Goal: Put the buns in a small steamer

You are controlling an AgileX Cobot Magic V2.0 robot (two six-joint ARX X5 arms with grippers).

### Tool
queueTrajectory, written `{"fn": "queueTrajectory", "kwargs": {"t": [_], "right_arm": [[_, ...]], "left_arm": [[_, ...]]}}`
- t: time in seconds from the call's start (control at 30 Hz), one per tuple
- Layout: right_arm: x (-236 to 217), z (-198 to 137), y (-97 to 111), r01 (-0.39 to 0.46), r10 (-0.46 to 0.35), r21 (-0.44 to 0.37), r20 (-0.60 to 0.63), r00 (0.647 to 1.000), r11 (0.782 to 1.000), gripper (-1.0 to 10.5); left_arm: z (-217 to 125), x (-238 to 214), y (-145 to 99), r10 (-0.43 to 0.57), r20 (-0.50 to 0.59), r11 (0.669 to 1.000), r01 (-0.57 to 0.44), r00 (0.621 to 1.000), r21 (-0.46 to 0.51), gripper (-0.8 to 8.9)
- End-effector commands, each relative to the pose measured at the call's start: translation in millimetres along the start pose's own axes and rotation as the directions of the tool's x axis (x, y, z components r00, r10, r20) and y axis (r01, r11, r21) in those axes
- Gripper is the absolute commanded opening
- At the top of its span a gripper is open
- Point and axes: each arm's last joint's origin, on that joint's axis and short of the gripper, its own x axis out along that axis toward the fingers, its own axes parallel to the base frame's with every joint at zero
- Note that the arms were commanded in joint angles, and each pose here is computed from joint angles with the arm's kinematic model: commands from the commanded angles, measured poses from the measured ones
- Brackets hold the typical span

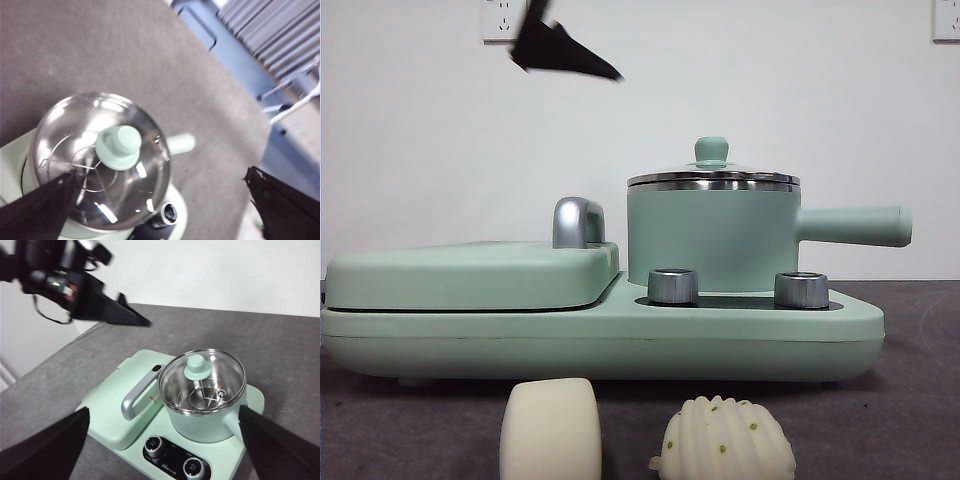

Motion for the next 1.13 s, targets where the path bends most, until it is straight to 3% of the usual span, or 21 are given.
{"fn": "queueTrajectory", "kwargs": {"t": [0.03,0.17,0.3,0.47,0.8,1.0,1.13], "right_arm": [[-1.3,4.8,1.6,-0.004,0.004,-0.008,0.012,1.000,1.000,4.8],[-1.3,4.8,1.7,-0.004,0.004,-0.008,0.012,1.000,1.000,4.8],[-1.1,4.7,2.0,-0.009,0.009,-0.009,0.010,1.000,1.000,4.8],[-1.0,4.7,2.1,-0.010,0.010,-0.009,0.009,1.000,1.000,4.7],[-1.0,2.2,1.9,-0.008,0.008,0.010,-0.011,1.000,1.000,4.8],[-1.0,2.1,1.8,-0.007,0.008,0.011,-0.012,1.000,1.000,4.8],[-1.0,2.1,1.8,-0.007,0.007,0.010,-0.012,1.000,1.000,4.8]], "left_arm": [[7.3,21.2,-3.0,0.039,-0.023,0.996,-0.036,0.999,0.087,5.61],[7.3,52.5,-9.7,0.141,-0.043,0.973,-0.130,0.989,0.193,5.61],[-0.1,77.3,-19.1,0.268,-0.056,0.917,-0.237,0.962,0.320,5.60],[-9.2,99.3,-29.4,0.325,-0.072,0.861,-0.263,0.943,0.436,5.60],[-10.4,113.5,-22.3,0.328,-0.054,0.879,-0.283,0.943,0.383,5.40],[-13.3,121.4,-16.5,0.331,-0.065,0.881,-0.284,0.941,0.378,4.36],[-13.1,122.0,-16.3,0.331,-0.062,0.882,-0.285,0.942,0.375,2.74]]}}
